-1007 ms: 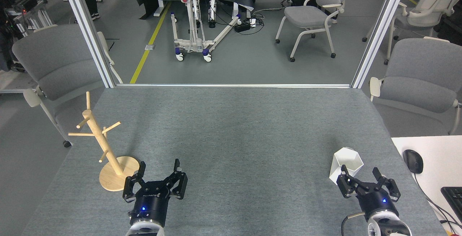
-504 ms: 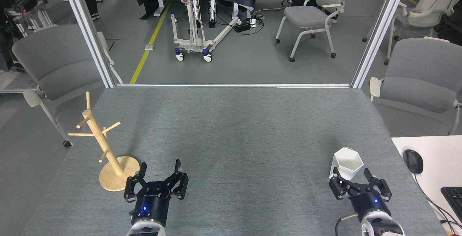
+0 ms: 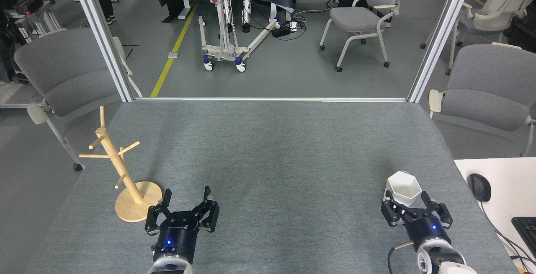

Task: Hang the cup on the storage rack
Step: 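Close the right gripper on the white cup and lift it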

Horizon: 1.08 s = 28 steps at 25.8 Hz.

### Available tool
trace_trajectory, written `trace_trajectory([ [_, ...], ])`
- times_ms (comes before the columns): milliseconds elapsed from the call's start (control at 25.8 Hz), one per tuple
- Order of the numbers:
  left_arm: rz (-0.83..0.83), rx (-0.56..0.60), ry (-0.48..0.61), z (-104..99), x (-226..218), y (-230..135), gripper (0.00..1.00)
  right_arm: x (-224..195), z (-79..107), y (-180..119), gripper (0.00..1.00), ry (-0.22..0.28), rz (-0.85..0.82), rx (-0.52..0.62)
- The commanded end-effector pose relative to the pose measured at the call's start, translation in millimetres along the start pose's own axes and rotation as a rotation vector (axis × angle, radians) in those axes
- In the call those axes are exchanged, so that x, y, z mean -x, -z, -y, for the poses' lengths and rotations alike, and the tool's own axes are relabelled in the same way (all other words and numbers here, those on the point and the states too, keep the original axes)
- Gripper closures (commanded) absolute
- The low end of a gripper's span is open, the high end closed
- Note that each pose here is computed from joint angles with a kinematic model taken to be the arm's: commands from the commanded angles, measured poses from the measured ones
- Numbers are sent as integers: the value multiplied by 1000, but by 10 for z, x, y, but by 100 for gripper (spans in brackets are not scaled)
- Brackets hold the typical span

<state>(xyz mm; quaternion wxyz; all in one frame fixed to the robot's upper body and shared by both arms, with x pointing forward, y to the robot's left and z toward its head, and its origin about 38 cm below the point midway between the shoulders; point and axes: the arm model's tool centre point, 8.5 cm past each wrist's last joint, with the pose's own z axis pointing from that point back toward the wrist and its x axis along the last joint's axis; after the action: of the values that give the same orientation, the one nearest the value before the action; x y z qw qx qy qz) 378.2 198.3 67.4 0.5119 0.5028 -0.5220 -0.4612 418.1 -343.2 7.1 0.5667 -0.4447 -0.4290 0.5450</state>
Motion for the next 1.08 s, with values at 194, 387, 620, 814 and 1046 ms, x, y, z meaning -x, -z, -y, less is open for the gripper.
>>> trace_trajectory([
  [194, -1, 13, -1, 45, 3, 18, 1, -13, 41, 119, 1, -5, -2, -8],
  [387, -1, 14, -1, 50, -3, 17, 1, -11, 18, 132, 1, -9, -4, -18],
  [620, -1, 13, -1, 44, -4, 22, 1, -19, 14, 132, 1, -16, -3, -20],
  [814, -1, 9, -1, 34, -5, 28, 1, -12, 66, 193, 1, -20, -13, -18],
  [1046, -1, 8, -1, 28, -5, 29, 1, -7, 114, 262, 1, -17, -23, -18],
])
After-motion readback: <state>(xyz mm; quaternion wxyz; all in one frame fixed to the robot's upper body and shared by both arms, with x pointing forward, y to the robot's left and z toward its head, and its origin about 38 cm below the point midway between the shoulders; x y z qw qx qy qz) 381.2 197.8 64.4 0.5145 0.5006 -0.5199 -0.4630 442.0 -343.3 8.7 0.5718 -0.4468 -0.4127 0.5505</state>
